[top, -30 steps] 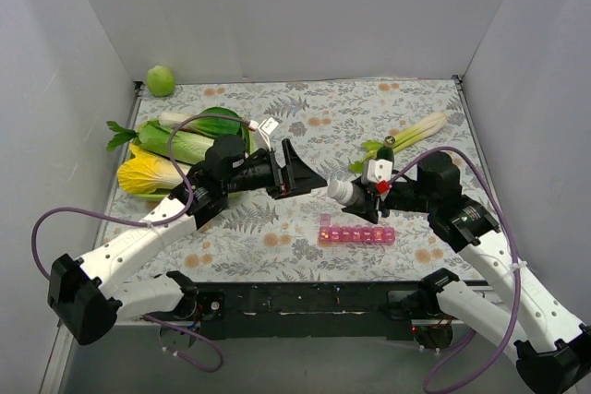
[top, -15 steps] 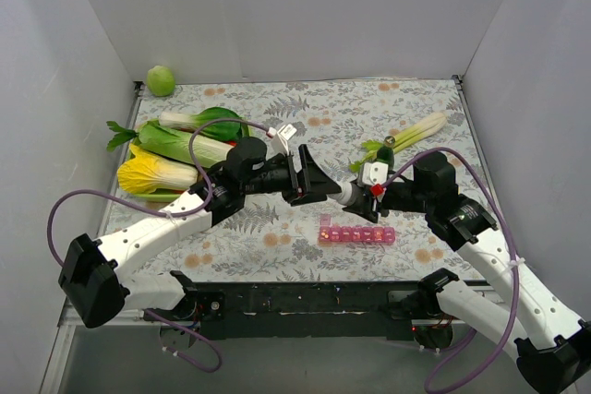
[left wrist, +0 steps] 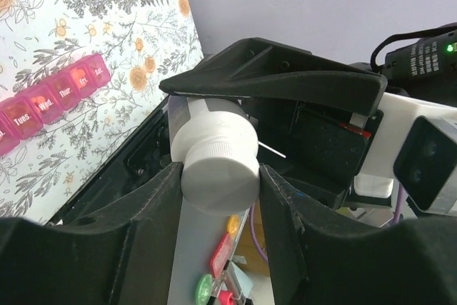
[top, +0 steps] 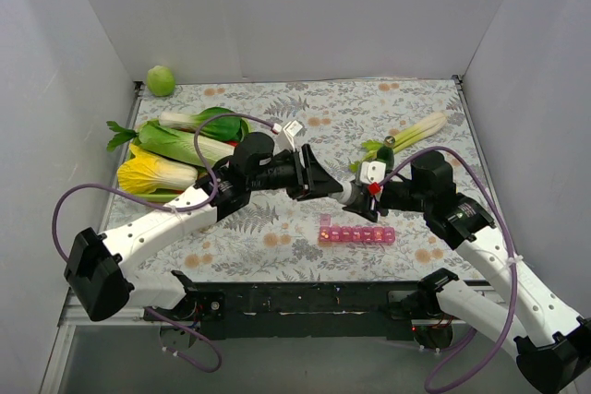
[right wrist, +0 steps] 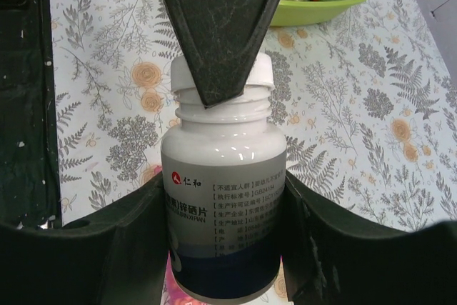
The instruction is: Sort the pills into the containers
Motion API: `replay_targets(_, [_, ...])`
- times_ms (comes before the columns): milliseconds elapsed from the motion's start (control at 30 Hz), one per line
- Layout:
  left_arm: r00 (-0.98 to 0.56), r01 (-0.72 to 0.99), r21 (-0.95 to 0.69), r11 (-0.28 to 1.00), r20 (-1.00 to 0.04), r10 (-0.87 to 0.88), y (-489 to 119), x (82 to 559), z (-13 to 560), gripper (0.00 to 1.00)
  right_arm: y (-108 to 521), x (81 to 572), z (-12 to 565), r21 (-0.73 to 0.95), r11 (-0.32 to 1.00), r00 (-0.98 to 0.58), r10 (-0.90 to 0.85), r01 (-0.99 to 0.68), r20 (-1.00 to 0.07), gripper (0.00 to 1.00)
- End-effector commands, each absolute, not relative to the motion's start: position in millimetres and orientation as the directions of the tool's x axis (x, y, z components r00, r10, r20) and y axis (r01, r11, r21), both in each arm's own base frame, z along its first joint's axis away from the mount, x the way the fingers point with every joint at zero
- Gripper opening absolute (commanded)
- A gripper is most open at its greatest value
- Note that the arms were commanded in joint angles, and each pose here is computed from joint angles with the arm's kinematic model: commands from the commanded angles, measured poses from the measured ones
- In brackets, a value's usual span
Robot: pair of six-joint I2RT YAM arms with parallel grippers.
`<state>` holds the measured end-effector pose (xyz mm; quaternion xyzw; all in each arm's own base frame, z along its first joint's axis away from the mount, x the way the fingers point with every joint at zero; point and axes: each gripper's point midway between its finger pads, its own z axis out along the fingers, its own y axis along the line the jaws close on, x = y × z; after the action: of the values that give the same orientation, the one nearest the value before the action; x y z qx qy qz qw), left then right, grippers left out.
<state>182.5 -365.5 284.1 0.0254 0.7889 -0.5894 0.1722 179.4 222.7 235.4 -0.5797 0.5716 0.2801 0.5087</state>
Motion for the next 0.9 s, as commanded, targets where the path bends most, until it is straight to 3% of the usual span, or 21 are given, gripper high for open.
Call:
replay_targets(0, [-0.926,0.294,-0.909,0.297,-0.347,-0.146,-369,180,301,0.4,226,183,250,-0.305,0.174,0.227,-0.361,-0.937,-0.905,0.01])
replay_targets(400, [-0.92,0.325,-0.862,0.39,-0.384,-0.082,-376,187,293,0.37,225,186,238,-0.308,0.173,0.217,-0.407,-0.935,-0.887,0.01])
replay_targets(733, [-0.915,0.372,-0.853,0.367,-0.404,-0.01,-383,179,295,0.37,228,182,243,-0.309,0.153,0.229,-0.393,-0.939,-0.891,0.01])
replay_targets(867, [-0.893,0.443,-0.826,0.35,-0.44,0.093,-384,170,286,0.35,234,169,254,-0.263,0.117,0.211,-0.339,-0.958,-0.917,0.01])
